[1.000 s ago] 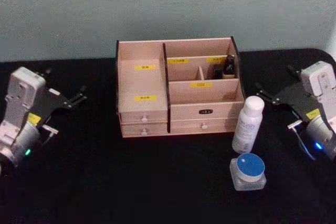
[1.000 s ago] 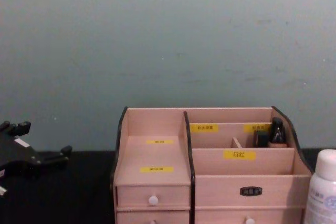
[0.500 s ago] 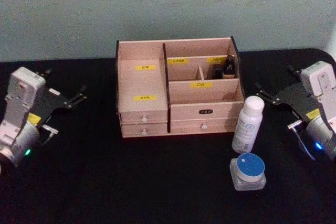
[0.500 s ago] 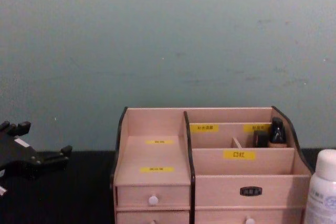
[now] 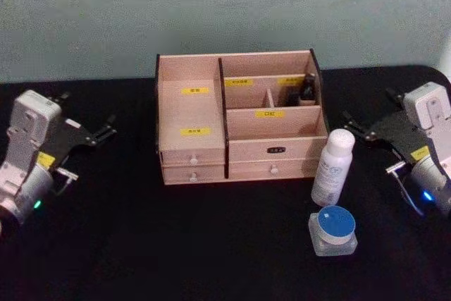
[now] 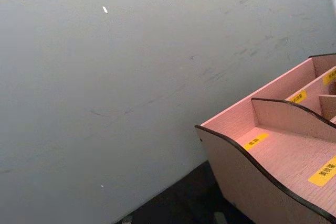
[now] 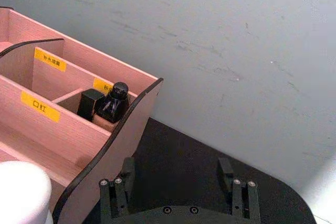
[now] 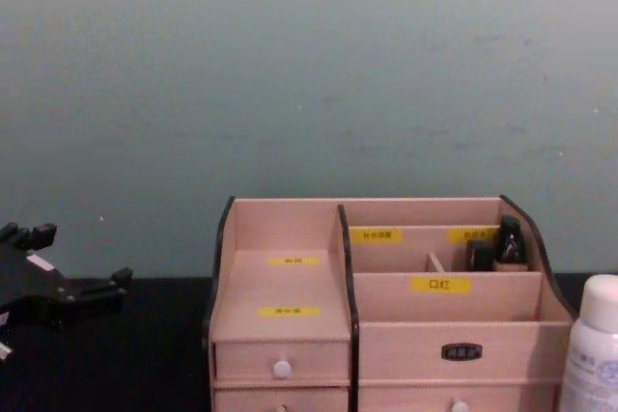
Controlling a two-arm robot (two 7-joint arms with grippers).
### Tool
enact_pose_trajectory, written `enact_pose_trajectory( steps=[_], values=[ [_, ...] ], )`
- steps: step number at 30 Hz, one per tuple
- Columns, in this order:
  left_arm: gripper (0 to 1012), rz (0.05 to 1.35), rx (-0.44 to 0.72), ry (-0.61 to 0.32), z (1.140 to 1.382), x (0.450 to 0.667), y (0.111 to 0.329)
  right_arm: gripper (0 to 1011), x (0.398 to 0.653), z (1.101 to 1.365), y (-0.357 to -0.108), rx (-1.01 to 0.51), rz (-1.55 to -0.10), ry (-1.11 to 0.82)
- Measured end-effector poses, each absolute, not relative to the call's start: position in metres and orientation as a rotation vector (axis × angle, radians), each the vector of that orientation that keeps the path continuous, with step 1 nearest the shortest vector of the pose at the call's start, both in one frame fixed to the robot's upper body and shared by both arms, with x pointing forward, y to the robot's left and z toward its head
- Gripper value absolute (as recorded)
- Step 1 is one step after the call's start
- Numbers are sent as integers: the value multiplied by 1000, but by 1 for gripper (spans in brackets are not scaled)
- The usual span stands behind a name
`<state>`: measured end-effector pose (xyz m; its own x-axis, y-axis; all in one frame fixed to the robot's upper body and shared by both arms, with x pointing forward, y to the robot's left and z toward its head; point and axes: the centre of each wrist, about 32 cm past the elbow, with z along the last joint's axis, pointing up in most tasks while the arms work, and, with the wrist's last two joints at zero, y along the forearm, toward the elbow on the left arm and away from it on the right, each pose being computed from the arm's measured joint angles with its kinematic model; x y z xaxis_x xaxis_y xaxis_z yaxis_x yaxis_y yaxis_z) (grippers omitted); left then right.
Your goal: Pick up the facial cleanser and watermelon frost from the table and place them into the tiered storage box.
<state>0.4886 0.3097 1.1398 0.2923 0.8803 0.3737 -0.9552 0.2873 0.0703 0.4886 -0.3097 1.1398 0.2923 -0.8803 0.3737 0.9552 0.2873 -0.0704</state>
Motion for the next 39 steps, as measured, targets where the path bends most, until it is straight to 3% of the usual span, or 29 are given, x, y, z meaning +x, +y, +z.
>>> enact_pose_trajectory(
  steps=[39],
  values=[
    [1001, 1248, 304, -285, 1140, 489, 310, 1000, 489, 1140, -310, -305, -1248, -285]
  ],
)
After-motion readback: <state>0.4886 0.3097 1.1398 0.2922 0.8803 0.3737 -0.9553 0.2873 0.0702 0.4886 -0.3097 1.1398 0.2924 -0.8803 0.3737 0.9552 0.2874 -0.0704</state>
